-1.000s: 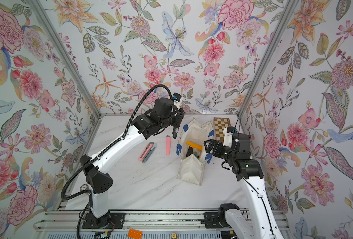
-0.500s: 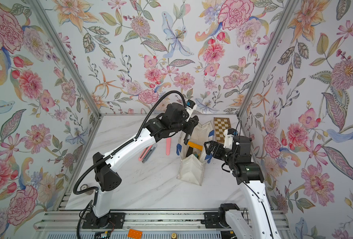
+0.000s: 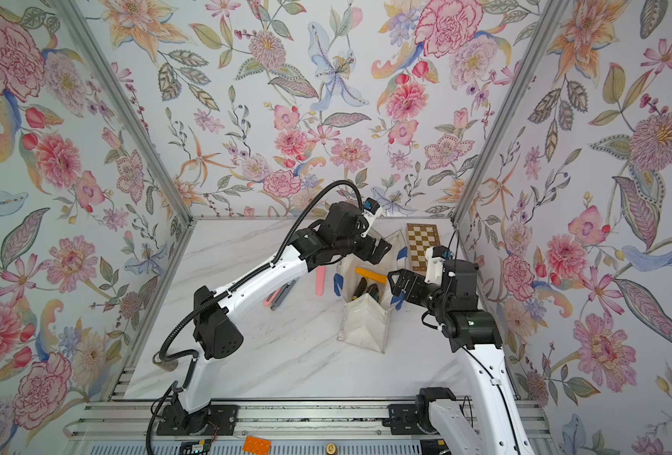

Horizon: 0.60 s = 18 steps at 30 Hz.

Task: Place the art knife into the pouch
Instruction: Place the utility knife in the pouch, then pick up the utility knife at the center of the board.

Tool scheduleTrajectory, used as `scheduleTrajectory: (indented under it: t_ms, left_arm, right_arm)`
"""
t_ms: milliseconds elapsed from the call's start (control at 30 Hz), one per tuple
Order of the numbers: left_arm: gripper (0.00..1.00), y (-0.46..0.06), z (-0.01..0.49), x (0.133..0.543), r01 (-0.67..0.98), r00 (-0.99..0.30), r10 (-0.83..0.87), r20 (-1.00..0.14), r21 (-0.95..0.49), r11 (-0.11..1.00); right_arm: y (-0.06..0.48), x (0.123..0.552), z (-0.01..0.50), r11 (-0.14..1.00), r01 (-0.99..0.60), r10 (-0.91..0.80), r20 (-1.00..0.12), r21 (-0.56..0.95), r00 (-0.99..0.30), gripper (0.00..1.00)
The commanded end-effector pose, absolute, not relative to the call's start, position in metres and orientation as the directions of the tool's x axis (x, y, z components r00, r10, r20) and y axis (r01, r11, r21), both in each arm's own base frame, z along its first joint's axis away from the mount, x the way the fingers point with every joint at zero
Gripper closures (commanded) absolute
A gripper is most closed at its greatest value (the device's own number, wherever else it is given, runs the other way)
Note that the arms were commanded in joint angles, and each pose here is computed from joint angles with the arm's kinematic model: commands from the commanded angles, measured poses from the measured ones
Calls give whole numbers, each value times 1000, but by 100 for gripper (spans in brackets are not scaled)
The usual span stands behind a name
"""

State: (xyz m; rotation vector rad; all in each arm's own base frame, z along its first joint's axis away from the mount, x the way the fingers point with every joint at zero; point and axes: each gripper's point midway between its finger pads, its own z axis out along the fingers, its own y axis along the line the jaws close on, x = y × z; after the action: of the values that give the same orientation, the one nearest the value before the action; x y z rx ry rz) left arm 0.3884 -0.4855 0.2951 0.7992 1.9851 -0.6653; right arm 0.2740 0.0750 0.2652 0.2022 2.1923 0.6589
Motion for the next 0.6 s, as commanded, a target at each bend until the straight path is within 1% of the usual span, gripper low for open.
scheduleTrajectory:
  t_ms: [0,167,333,433,567]
  left_arm:
    - [1,-468,331,387,726,-351,252,-902,-92,682]
    - [1,-429,341,395,656,-340,219,-915,-64,752]
    - [1,-367,349,403,569,-352,141,-925,-92,817]
    - [1,-333,348,401,523,-361,111,-926,-102,847]
    - [0,-289,330,393,447,-395,88,-915,-108,888]
  right_arm:
    - [73,274,278,878,-84,316,-703,471,-637,1]
    - [82,279,291,933,-109,199,-744,343,-637,1]
    - [113,290,303,944,-179,106,-766,278,-634,1]
    - [136,299,307,943,-220,54,-767,251,-640,1]
    - [167,316,309,943,-268,-21,-766,198,-642,1]
